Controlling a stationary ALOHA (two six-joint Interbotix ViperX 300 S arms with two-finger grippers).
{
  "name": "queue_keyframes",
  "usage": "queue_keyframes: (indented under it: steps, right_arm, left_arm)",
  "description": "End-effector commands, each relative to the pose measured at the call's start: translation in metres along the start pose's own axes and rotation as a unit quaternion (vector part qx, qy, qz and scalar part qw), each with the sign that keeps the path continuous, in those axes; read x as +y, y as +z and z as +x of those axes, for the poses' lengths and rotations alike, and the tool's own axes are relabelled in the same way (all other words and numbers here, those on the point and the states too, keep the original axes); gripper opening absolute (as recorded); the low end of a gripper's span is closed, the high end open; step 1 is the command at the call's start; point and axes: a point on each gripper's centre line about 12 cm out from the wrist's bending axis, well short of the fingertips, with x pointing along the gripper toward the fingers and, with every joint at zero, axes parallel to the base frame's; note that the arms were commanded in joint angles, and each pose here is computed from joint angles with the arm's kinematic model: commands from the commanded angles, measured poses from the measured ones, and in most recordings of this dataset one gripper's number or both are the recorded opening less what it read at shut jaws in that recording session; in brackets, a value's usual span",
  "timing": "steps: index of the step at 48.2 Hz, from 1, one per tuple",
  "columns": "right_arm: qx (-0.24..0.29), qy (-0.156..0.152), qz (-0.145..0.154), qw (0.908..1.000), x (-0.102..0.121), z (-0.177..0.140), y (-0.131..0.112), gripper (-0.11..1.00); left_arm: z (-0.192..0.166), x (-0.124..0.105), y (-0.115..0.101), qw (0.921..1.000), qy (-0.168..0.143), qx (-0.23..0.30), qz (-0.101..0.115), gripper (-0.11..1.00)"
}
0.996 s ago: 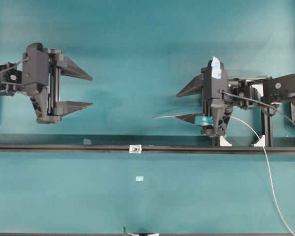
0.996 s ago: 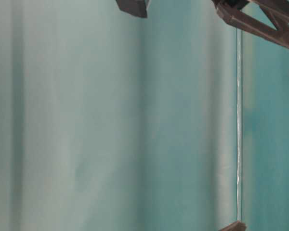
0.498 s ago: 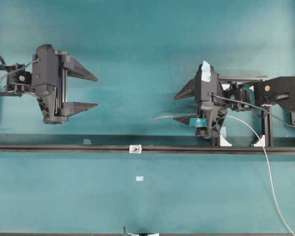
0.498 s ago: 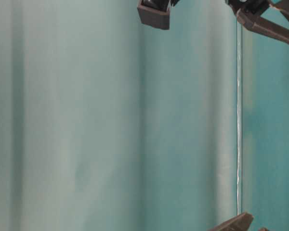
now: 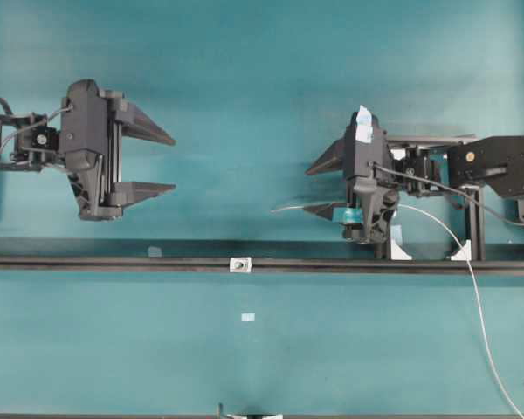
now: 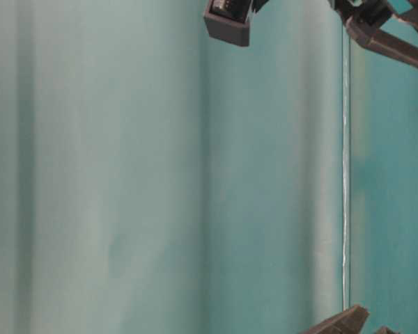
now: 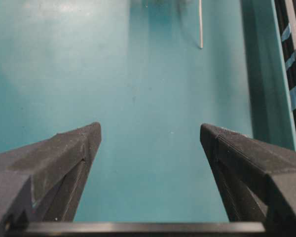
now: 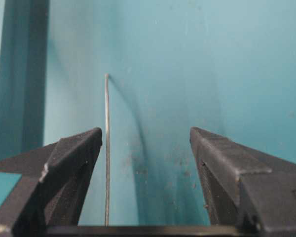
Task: Insert the wire through the hole in the metal fitting marked with a red label. (retake)
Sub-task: 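Lower the open right gripper down around the grey wire's tip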
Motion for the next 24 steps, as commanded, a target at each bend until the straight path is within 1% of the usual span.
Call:
queue_keyframes:
  steps: [1,10,15,20,22,24]
  right_arm:
    - [-0.022,0.005,0.002,0.9997,0.0022,0.0013,0.0114,0.81]
    - [-0.021,0.004,0.002,0.9998,0.0023,0.0041,0.0115,0.8]
    - [-0.021,0.004,0.003,0.9998,0.0022,0.0045,0.0117,0.78]
    - [-0.02,0.004,0.002,0.9998,0.0022,0.0045,0.0113,0.69]
    - [-0.019,0.004,0.003,0.9998,0.0021,0.0045,0.0112,0.63]
    - [-0.018,0.004,0.002,0.9998,0.002,0.0044,0.0106,0.54]
  left_arm:
    - [0.0006,0.0009,0.0103,0.9998,0.002,-0.018,-0.002,0.57]
    - [0.0003,0.0009,0.0091,0.9999,0.002,-0.016,-0.002,0.57]
    - [0.0003,0.0009,0.0091,0.9999,0.002,-0.016,-0.002,0.57]
    - [0.0004,0.0009,0.0089,0.9999,0.002,-0.015,-0.002,0.57]
    - [0.0002,0.0009,0.0085,0.9999,0.002,-0.015,-0.002,0.57]
    - [0.0002,0.0009,0.0083,0.9999,0.002,-0.015,-0.002,0.57]
